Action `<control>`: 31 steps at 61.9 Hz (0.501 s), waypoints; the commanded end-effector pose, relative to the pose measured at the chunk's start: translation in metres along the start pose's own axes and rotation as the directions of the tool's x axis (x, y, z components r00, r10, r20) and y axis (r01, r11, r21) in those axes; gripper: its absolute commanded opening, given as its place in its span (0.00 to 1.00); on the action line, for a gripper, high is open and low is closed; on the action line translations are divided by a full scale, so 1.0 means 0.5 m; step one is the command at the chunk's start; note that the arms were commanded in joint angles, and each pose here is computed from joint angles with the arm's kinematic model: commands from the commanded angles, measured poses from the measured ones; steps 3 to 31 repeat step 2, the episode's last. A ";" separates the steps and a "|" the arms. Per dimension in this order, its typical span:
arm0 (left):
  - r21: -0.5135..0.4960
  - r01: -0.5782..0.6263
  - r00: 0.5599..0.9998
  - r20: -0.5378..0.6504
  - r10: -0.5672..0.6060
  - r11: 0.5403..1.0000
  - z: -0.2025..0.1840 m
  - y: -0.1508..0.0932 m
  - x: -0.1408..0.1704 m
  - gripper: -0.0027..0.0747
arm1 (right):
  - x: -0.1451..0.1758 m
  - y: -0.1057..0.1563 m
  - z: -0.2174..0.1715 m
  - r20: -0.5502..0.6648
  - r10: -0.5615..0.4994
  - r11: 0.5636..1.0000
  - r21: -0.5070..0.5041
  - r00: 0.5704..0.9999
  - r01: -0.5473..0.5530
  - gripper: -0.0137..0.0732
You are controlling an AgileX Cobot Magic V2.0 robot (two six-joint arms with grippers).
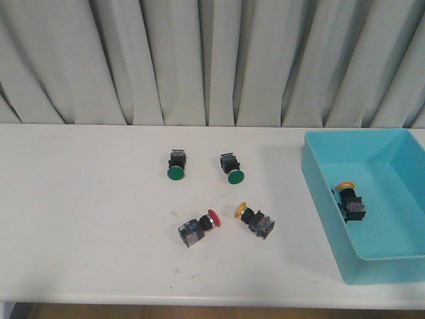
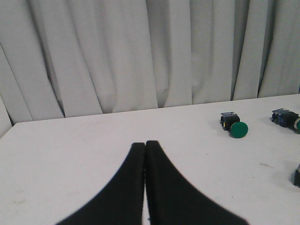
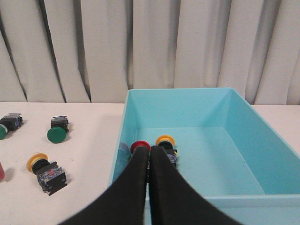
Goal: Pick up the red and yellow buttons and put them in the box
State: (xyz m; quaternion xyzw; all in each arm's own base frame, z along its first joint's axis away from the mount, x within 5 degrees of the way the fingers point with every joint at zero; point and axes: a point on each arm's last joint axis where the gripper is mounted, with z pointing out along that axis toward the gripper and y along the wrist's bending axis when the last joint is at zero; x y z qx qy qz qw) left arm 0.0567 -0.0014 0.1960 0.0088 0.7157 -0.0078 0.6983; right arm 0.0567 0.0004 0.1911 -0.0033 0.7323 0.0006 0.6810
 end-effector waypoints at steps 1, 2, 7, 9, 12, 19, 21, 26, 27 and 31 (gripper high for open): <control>-0.003 0.016 0.999 0.036 -0.016 1.000 0.002 0.000 0.019 0.03 | -0.009 0.000 -0.001 0.076 -0.002 1.000 0.001 0.997 0.002 0.15; -0.003 0.016 0.999 0.036 -0.016 1.000 0.002 0.000 0.019 0.03 | -0.009 0.000 -0.001 0.076 -0.002 1.000 0.001 0.997 0.002 0.15; -0.003 0.016 0.999 0.036 -0.016 1.000 0.002 0.000 0.019 0.03 | -0.009 0.000 -0.001 0.076 -0.002 1.000 0.001 0.997 0.002 0.15; -0.003 0.016 0.999 0.036 -0.016 1.000 0.002 0.000 0.019 0.03 | -0.009 0.000 -0.001 0.076 -0.002 1.000 0.001 0.997 0.002 0.15; -0.003 0.016 0.999 0.036 -0.016 1.000 0.002 0.000 0.019 0.03 | -0.009 0.000 -0.001 0.076 -0.002 1.000 0.001 0.997 0.002 0.15; -0.003 0.016 0.999 0.036 -0.016 1.000 0.002 0.000 0.019 0.03 | -0.009 0.000 -0.001 0.076 -0.002 1.000 0.001 0.997 0.002 0.15; -0.003 0.016 0.999 0.036 -0.016 1.000 0.002 0.000 0.019 0.03 | -0.009 0.000 -0.001 0.076 -0.002 1.000 0.001 0.997 0.002 0.15; -0.003 0.016 0.999 0.036 -0.016 1.000 0.002 0.000 0.019 0.03 | -0.009 0.000 -0.001 0.076 -0.002 1.000 0.001 0.997 0.002 0.15; -0.003 0.016 0.999 0.036 -0.016 1.000 0.002 0.000 0.019 0.03 | -0.009 0.000 -0.001 0.076 -0.002 1.000 0.001 0.997 0.002 0.15; -0.003 0.016 0.999 0.036 -0.016 1.000 0.002 0.000 0.019 0.03 | -0.009 0.000 -0.001 0.076 -0.002 1.000 0.001 0.997 0.002 0.15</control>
